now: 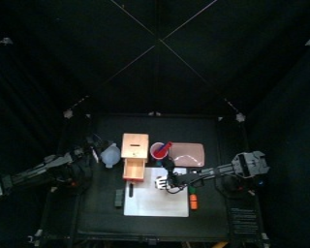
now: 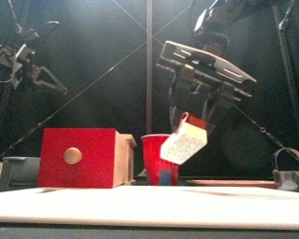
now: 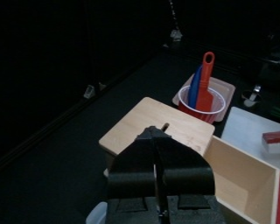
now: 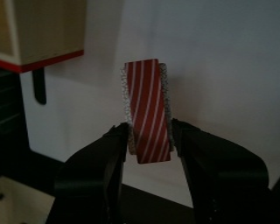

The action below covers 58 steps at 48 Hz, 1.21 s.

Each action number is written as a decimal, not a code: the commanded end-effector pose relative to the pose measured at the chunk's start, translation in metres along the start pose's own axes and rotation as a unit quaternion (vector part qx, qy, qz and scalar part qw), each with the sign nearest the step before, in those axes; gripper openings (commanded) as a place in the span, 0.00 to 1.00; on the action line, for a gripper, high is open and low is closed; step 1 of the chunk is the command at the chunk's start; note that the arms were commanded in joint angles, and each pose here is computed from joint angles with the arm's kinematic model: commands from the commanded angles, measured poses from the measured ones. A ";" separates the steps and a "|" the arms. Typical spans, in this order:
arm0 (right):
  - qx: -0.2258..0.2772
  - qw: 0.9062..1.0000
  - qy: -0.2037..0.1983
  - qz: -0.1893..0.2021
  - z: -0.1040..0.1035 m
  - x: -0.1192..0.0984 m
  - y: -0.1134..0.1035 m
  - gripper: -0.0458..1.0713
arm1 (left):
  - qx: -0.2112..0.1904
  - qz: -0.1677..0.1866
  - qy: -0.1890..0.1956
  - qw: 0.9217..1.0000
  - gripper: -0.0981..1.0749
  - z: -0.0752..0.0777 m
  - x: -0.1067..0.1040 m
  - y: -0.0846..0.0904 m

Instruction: Grab salmon sushi from open drawer and put onto cutting board

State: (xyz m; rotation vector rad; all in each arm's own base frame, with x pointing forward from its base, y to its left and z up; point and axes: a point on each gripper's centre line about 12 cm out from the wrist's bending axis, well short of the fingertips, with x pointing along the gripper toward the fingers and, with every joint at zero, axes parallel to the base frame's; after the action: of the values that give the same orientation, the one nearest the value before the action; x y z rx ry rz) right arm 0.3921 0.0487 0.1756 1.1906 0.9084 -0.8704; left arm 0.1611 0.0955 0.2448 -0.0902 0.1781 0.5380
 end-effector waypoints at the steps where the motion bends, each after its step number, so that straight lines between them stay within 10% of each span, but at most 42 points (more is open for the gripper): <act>1: 0.021 1.000 -0.008 0.012 -0.010 -0.003 0.004 0.63 | -0.001 0.000 -0.021 1.000 0.10 0.014 0.001 0.000; 23: 0.071 0.997 -0.013 -0.014 -0.038 0.029 -0.003 0.97 | -0.003 0.001 -0.042 0.999 0.10 0.023 0.000 0.000; 39: 0.056 0.998 -0.029 -0.010 -0.030 0.012 -0.009 0.97 | -0.003 -0.001 -0.037 0.999 0.10 0.020 0.001 -0.001; 48: -0.026 0.995 -0.090 0.040 -0.002 -0.012 -0.008 0.97 | -0.001 -0.001 -0.052 0.999 0.10 0.027 0.000 -0.001; 58: -0.175 0.971 -0.130 0.097 0.038 -0.025 -0.003 0.95 | -0.002 -0.002 -0.055 0.998 0.10 0.035 0.006 -0.002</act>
State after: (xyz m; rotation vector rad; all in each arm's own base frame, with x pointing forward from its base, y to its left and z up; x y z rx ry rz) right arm 0.3833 0.0249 0.1830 0.8527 0.7327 -0.7303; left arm 0.1665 0.0984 0.2647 -0.0722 0.0962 0.5378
